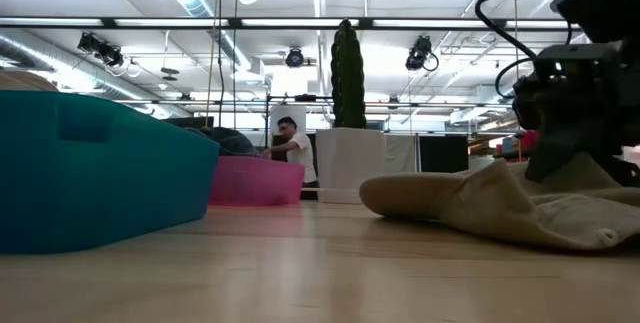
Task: Pick & Place hat
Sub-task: Put the brown cap into the blue bin
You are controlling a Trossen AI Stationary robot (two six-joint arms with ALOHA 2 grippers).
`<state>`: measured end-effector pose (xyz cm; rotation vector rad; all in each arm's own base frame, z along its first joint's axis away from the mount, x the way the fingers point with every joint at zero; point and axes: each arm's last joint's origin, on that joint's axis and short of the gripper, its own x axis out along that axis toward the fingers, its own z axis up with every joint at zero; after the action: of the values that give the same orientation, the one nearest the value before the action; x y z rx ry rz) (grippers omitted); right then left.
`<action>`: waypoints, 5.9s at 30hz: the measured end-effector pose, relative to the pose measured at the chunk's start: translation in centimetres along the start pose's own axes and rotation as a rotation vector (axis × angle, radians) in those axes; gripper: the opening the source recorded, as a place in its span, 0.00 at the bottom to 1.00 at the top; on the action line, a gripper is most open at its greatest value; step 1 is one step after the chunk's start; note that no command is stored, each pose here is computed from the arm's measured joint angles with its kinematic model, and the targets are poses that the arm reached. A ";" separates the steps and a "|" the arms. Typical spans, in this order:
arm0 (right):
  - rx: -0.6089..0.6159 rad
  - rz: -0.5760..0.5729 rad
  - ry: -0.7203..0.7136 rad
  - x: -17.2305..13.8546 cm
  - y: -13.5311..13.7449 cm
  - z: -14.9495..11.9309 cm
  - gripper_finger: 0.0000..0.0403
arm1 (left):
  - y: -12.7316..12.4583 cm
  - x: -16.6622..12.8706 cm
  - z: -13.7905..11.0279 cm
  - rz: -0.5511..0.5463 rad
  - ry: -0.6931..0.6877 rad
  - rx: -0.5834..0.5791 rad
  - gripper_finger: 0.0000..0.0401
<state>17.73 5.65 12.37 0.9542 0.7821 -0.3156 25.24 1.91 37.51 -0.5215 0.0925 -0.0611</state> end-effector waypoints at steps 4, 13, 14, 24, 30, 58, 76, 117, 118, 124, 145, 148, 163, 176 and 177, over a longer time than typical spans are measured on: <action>0.004 0.043 -0.017 0.2 0.4 0.1 0.36 | 0.0 0.0 0.0 0.000 -0.001 0.000 0.56; 0.056 0.151 -0.026 0.1 1.4 0.4 0.03 | 0.0 0.0 0.0 -0.001 -0.003 -0.001 0.56; 0.059 0.171 -0.033 0.0 1.6 0.5 0.02 | 0.0 0.0 0.0 -0.002 -0.003 -0.001 0.56; 0.105 0.420 -0.135 -2.2 3.7 1.7 0.01 | -1.0 0.1 0.4 -0.062 -0.063 0.121 0.56; 0.172 0.543 -0.271 -4.2 4.7 2.7 0.01 | -2.5 0.1 0.5 -0.136 -0.131 0.307 0.56; 0.869 0.802 -0.685 -8.1 4.9 5.4 0.01 | -6.2 0.1 -0.9 0.229 -0.225 1.483 0.56; 0.902 0.797 -0.767 -9.2 6.1 7.8 0.01 | -7.5 7.3 -1.4 0.293 0.302 2.004 0.56; 0.883 0.812 -0.764 -9.6 6.5 8.4 0.01 | -2.9 16.1 -4.2 0.435 0.648 2.058 0.45; 0.882 0.811 -0.764 -9.6 6.5 8.4 0.01 | -2.7 16.1 -4.1 0.439 0.649 2.056 0.43; 0.875 0.808 -0.766 -9.6 6.5 8.4 0.01 | -2.4 16.1 -3.9 0.445 0.655 2.052 0.27; 0.732 0.795 -0.725 -9.6 6.7 8.3 0.12 | -2.6 16.1 -3.9 0.420 0.612 2.011 0.01; 0.703 0.799 -0.727 -9.7 6.8 8.3 0.20 | -2.7 16.2 -3.7 0.452 0.576 1.972 0.01; 0.587 0.824 -0.769 -11.8 6.6 8.2 0.55 | -3.7 14.4 -1.4 0.677 0.397 1.596 0.01; 0.502 0.763 -0.800 -15.4 4.3 7.3 0.57 | -5.9 8.2 3.3 0.766 0.049 0.935 0.01; 0.497 0.763 -0.803 -15.5 4.3 7.2 0.57 | -6.1 7.7 3.7 0.763 0.011 0.860 0.01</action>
<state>12.73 0.71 28.56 1.3765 -0.4323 -0.1881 33.02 -2.17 43.16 0.3951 0.2549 0.6212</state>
